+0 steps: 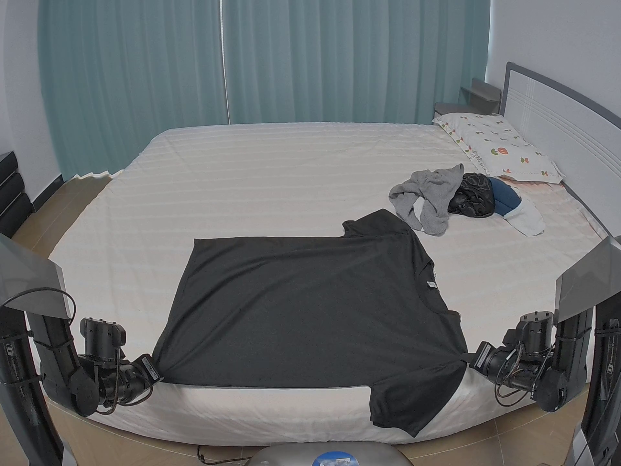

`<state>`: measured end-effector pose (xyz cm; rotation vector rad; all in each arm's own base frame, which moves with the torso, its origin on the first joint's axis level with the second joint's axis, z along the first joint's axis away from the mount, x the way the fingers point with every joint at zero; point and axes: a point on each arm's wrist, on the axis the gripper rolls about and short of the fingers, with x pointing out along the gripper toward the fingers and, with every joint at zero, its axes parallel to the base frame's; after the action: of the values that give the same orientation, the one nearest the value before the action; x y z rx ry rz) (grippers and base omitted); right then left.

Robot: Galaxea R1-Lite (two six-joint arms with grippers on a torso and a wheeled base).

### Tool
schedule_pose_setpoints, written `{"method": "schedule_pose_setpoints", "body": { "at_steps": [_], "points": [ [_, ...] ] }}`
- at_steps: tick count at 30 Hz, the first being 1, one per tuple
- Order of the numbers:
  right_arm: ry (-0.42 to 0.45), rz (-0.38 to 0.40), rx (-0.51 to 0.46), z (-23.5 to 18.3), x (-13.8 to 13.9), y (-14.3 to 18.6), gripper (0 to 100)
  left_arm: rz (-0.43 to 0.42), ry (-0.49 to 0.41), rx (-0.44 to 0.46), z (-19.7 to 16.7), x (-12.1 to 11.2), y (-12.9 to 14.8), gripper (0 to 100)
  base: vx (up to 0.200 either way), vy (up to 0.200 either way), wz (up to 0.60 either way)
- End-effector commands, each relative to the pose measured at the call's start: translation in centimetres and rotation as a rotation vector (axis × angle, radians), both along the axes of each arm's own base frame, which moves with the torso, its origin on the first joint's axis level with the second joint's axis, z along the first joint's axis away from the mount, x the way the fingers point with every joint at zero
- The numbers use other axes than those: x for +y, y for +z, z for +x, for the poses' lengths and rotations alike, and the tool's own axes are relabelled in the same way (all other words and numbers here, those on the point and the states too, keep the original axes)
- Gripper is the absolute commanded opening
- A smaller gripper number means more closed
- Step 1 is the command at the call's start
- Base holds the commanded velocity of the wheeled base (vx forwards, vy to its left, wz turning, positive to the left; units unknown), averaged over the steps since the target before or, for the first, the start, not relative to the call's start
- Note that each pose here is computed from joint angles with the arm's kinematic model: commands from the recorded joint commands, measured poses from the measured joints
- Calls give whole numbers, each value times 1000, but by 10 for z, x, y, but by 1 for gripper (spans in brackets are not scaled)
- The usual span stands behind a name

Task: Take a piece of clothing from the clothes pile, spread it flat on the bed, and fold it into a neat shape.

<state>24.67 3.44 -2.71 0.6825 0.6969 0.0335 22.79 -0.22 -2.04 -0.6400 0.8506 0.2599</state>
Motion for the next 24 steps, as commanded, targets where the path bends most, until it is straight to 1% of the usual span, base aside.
{"method": "schedule_pose_setpoints", "body": {
  "at_steps": [1,7,12,17,21,22,24],
  "points": [
    [-13,-10,-30,-2,-5,9,0,11,-15,15,-7,-1,1,0,0,0,0],
    [-8,-31,-30,-2,-8,6,0,31,-42,40,-13,-1,0,0,0,0,0],
    [3,-32,-58,3,-6,9,0,33,-39,16,-7,-1,0,0,0,0,0],
    [14,-27,-131,24,-3,12,0,14,-17,-31,4,-1,4,0,0,0,0],
    [23,-31,-156,36,-1,8,0,-18,19,-63,11,-1,8,0,0,0,0],
    [28,-31,-171,45,1,6,0,-38,41,-77,15,-1,9,0,0,0,0],
    [30,-30,-178,55,2,6,0,-43,46,-74,16,-1,7,0,0,0,0]
  ]
}}
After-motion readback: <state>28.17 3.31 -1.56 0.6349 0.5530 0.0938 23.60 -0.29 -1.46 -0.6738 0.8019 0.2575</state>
